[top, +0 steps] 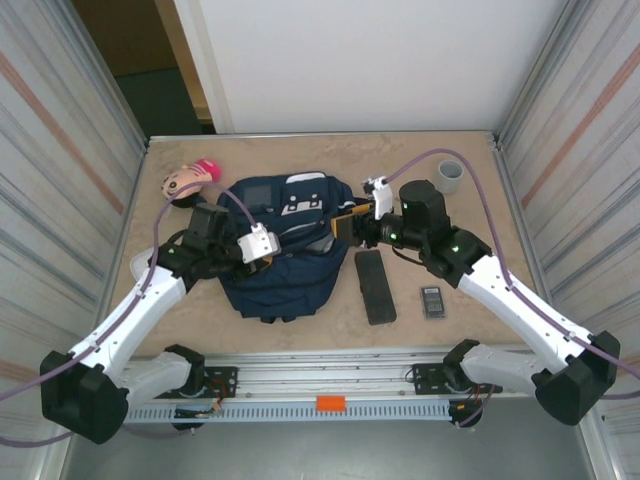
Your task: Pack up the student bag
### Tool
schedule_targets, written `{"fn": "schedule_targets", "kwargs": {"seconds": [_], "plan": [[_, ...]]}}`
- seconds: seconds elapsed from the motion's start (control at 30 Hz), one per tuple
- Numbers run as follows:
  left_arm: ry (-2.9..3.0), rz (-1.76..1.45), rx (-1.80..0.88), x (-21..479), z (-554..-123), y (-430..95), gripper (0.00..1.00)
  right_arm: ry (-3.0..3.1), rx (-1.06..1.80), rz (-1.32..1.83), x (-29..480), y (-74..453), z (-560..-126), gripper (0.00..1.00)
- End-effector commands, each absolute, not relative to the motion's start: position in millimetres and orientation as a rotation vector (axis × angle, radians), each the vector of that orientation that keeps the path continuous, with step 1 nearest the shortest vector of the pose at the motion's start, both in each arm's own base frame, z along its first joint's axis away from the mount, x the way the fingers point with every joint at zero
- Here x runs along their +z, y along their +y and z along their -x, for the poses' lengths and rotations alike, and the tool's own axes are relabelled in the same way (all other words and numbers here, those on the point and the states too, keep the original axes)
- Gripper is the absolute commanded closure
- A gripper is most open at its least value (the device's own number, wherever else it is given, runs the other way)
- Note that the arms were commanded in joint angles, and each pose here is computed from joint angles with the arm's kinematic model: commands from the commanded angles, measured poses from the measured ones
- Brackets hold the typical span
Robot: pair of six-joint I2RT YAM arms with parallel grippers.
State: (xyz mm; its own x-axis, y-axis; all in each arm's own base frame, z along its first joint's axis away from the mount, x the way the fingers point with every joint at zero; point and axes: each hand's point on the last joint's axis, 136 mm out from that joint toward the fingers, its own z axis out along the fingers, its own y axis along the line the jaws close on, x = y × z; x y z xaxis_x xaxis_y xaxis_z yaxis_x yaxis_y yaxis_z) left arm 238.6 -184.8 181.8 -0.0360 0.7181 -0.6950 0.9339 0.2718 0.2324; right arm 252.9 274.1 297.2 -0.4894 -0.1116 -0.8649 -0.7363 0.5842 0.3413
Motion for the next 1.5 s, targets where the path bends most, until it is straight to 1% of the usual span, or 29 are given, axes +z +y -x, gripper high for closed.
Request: {"fn": "schedule_targets", "kwargs": {"seconds": [0.0,0.03,0.13,0.33,0.4,0.43,0.47,0.5,0.53,0.57,0.6,0.77,1.0,1.03,1.1,1.17,1.23,1.33,1.47], "plan": [[1.610,-1.599,-0.569,220.1,-214.4,-208.5,1.00,1.703,0.661,1.253,263.2,290.8,-232.1,0.47],[1.612,-1.610,-0.594,220.1,-211.8,-209.7,1.00,1.640,0.607,1.368,253.6,297.7,-226.3,0.46],[1.605,-1.632,-0.625,220.9,-209.0,-211.8,1.00,1.469,0.514,1.583,235.9,315.0,-217.6,0.43],[1.613,-1.658,-0.672,219.8,-205.5,-213.9,1.00,1.379,0.540,1.705,220.2,340.4,-227.0,0.41],[1.620,-1.644,-0.672,219.7,-208.3,-214.7,1.00,1.370,0.568,1.735,214.1,347.2,-227.4,0.45],[1.628,-1.630,-0.672,219.6,-210.2,-215.0,1.00,1.365,0.580,1.738,214.0,349.3,-228.3,0.50],[1.636,-1.613,-0.675,220.2,-213.0,-215.7,1.00,1.362,0.598,1.734,214.4,351.4,-229.2,0.62],[1.645,-1.590,-0.678,221.7,-215.7,-216.0,1.00,1.367,0.613,1.716,216.1,352.7,-231.5,0.77],[1.654,-1.574,-0.681,222.1,-217.5,-216.7,1.00,1.373,0.623,1.692,218.7,353.3,-234.4,0.87],[1.663,-1.553,-0.685,223.6,-218.9,-216.9,0.99,1.376,0.634,1.665,222.6,353.5,-236.3,0.95],[1.664,-1.542,-0.696,225.0,-217.7,-217.3,0.99,1.374,0.641,1.639,227.0,353.1,-238.0,1.00],[1.661,-1.536,-0.685,220.8,-212.1,-213.7,0.98,1.340,0.657,1.574,240.8,346.9,-238.8,1.00],[1.744,-1.371,-0.702,229.2,-224.4,-213.8,0.82,1.353,0.634,1.519,246.5,340.3,-249.1,1.00],[1.763,-1.349,-0.712,230.3,-225.3,-213.6,0.77,1.354,0.631,1.516,246.0,341.2,-250.4,1.00],[1.833,-1.264,-0.734,233.0,-229.0,-211.3,0.59,1.357,0.630,1.510,245.4,342.6,-252.4,1.00],[1.887,-1.177,-0.783,239.6,-229.7,-209.4,0.47,1.362,0.633,1.509,244.4,343.6,-253.5,1.00],[1.918,-1.090,-0.852,248.6,-228.0,-209.0,0.40,1.362,0.633,1.505,245.2,344.0,-254.2,1.00],[1.984,-0.920,-0.947,258.4,-226.4,-208.6,0.39,1.355,0.638,1.494,250.0,344.6,-254.4,1.00],[2.154,-0.666,-1.039,257.6,-214.2,-198.8,0.38,1.360,0.648,1.478,257.4,344.3,-253.2,1.00]]}}
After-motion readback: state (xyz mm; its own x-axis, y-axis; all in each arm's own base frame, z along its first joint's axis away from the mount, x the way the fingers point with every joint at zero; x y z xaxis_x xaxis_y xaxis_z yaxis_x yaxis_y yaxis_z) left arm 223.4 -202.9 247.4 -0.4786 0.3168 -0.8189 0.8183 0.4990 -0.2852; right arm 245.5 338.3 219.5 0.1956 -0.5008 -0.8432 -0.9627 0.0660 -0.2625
